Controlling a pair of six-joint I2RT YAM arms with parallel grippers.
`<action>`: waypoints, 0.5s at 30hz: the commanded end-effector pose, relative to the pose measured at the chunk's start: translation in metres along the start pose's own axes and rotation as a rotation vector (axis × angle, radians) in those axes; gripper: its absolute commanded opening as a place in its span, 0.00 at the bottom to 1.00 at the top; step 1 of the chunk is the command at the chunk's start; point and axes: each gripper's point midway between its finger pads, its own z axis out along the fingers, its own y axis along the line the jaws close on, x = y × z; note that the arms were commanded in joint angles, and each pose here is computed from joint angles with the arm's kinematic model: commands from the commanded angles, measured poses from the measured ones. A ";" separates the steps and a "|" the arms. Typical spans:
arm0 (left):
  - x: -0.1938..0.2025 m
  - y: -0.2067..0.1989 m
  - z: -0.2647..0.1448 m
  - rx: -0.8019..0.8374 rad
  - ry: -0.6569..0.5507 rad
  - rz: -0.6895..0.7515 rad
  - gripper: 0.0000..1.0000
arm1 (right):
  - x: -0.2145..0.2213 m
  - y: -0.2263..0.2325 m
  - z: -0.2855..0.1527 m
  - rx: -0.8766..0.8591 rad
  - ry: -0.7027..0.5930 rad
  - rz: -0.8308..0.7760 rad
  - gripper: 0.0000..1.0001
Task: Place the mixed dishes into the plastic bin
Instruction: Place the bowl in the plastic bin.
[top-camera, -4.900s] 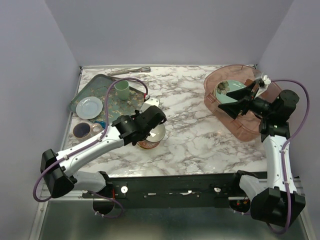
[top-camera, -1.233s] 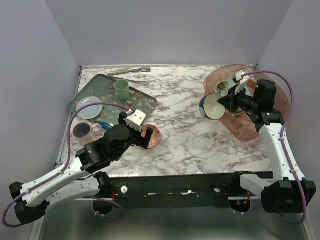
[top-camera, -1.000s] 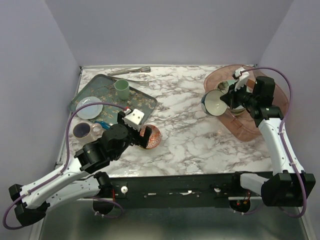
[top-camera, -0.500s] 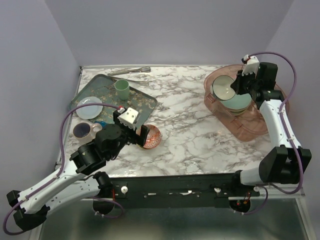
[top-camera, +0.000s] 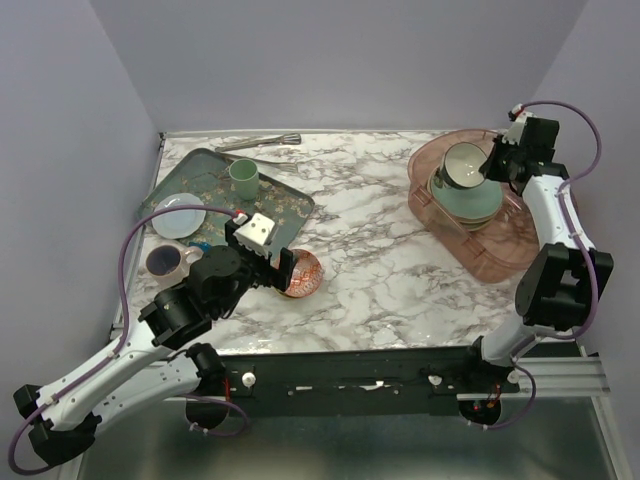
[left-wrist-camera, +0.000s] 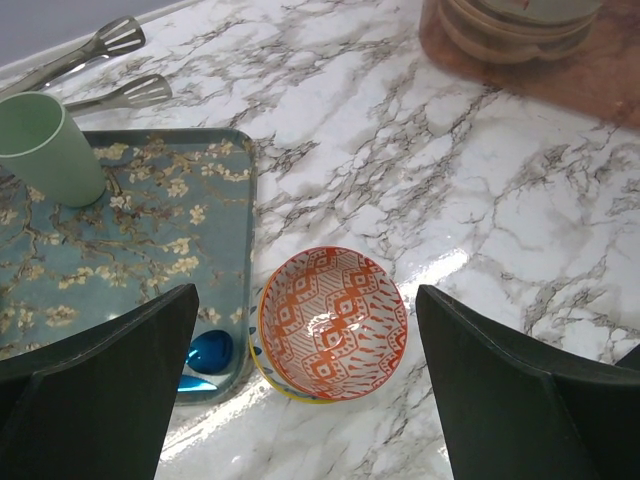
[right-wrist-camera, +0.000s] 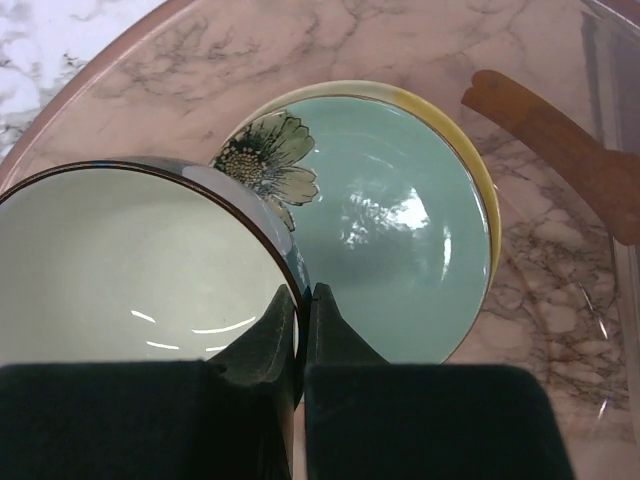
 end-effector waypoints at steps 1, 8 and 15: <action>-0.002 -0.004 0.001 0.027 -0.015 -0.014 0.99 | -0.029 -0.015 0.006 0.046 -0.064 0.068 0.01; -0.001 -0.003 0.001 0.024 -0.013 -0.017 0.99 | -0.011 -0.029 0.031 0.068 0.014 0.078 0.01; -0.001 -0.002 0.002 0.021 -0.013 -0.018 0.99 | 0.005 -0.037 0.048 0.078 0.071 0.070 0.01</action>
